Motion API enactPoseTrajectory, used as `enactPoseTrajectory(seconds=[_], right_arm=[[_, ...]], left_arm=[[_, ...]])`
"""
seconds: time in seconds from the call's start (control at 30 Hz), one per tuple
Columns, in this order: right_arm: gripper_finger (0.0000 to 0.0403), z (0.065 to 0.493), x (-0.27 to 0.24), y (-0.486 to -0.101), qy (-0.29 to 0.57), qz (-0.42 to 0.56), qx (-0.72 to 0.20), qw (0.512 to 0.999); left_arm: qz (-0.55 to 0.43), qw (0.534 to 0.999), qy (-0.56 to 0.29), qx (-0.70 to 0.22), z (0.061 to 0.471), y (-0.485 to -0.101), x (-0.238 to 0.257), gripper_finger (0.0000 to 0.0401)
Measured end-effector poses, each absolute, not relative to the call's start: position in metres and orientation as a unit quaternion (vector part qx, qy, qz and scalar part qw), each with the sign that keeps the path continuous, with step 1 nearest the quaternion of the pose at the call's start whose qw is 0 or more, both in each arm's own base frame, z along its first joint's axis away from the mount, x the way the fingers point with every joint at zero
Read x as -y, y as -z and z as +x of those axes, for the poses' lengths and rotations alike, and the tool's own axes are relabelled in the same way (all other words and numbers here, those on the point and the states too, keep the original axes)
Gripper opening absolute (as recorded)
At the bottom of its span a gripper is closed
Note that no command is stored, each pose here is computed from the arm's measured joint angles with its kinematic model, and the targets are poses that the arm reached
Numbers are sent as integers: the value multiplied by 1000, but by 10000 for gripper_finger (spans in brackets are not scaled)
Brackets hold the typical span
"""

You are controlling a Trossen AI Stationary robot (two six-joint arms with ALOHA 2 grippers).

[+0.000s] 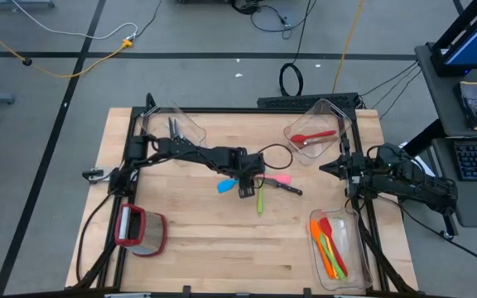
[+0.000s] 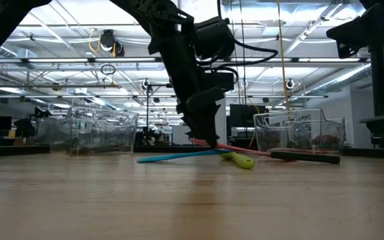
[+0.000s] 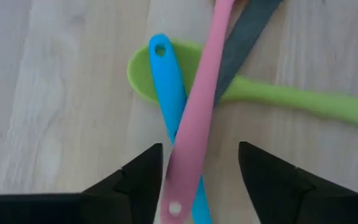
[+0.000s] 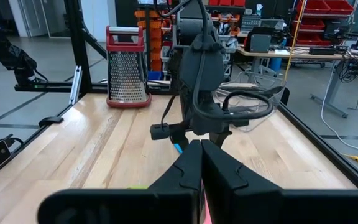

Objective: Pick & Place Kitchen Items
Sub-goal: Put the pink spatula into the bottom transparent bin

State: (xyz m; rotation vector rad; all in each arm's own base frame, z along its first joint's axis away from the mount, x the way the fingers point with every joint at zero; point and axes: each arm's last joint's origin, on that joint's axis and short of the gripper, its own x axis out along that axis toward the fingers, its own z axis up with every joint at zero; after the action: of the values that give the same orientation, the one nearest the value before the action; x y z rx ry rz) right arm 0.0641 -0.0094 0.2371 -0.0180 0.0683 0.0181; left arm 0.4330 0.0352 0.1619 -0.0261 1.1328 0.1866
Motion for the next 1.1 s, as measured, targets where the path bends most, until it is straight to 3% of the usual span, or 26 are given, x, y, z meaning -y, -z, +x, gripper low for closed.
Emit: enactPoseTrajectory(seconds=[0.5, 0.73, 1.1], right_arm=[[0, 64, 9, -237, -9, -9, -35, 999], [0, 64, 9, -237, -9, -8, -35, 999], [0, 64, 9, -237, -9, -8, -35, 999]], left_arm=[[-17, 838, -89, -538, 433, -159, -35, 48], [-18, 837, -90, -539, 433, -160, -35, 46], [-6, 855, -111, -507, 428, -190, -35, 42]])
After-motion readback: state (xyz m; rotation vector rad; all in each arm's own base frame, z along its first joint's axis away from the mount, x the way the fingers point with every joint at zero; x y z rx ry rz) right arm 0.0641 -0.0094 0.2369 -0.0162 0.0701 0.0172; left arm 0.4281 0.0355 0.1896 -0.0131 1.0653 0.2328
